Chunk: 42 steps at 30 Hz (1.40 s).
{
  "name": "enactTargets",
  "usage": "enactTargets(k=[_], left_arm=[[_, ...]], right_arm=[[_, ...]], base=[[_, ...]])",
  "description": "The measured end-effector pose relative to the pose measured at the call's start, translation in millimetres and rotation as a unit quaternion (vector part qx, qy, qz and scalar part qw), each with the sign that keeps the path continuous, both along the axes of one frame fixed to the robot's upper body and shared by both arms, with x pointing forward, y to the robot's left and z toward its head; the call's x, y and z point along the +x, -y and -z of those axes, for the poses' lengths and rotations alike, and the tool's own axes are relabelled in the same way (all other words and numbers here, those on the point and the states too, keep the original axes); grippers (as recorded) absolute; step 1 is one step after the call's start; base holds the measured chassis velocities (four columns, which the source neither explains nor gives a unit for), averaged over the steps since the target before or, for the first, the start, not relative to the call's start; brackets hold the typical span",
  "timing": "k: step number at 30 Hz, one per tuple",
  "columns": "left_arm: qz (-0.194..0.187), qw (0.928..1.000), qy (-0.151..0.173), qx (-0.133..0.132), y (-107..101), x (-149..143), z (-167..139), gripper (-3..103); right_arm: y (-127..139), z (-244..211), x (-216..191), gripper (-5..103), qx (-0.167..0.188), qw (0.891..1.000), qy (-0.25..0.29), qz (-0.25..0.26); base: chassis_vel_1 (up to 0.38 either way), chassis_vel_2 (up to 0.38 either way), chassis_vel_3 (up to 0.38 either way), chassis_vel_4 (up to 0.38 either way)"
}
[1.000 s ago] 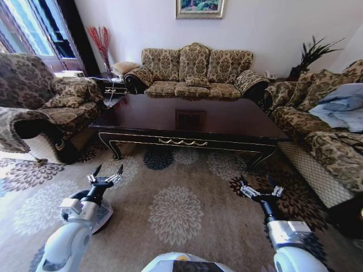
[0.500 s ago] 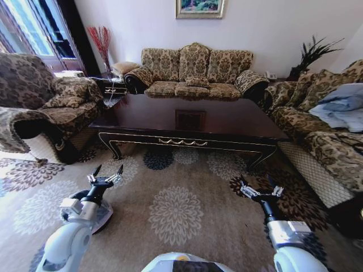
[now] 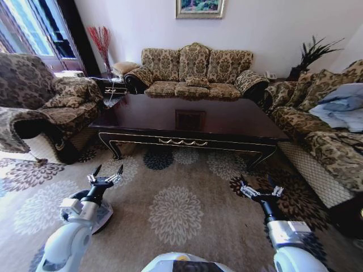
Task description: Move to the front of the table and place the trash on the table into the trash bin.
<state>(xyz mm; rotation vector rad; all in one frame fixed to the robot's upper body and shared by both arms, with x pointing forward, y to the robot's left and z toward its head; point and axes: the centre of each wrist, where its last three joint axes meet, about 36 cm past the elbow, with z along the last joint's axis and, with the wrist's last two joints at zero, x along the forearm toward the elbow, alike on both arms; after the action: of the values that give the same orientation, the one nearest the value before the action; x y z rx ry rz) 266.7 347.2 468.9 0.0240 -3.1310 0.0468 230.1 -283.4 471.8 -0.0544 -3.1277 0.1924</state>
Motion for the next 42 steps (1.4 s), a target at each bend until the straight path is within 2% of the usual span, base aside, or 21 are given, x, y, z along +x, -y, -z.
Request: enactTargets(k=[42], left_arm=[[0.0,1.0,0.0,0.0,0.0,0.0,0.0,100]], right_arm=[[0.0,0.0,0.0,100,0.0,1.0,0.0,0.0]], base=[[0.0,0.0,0.0,0.0]])
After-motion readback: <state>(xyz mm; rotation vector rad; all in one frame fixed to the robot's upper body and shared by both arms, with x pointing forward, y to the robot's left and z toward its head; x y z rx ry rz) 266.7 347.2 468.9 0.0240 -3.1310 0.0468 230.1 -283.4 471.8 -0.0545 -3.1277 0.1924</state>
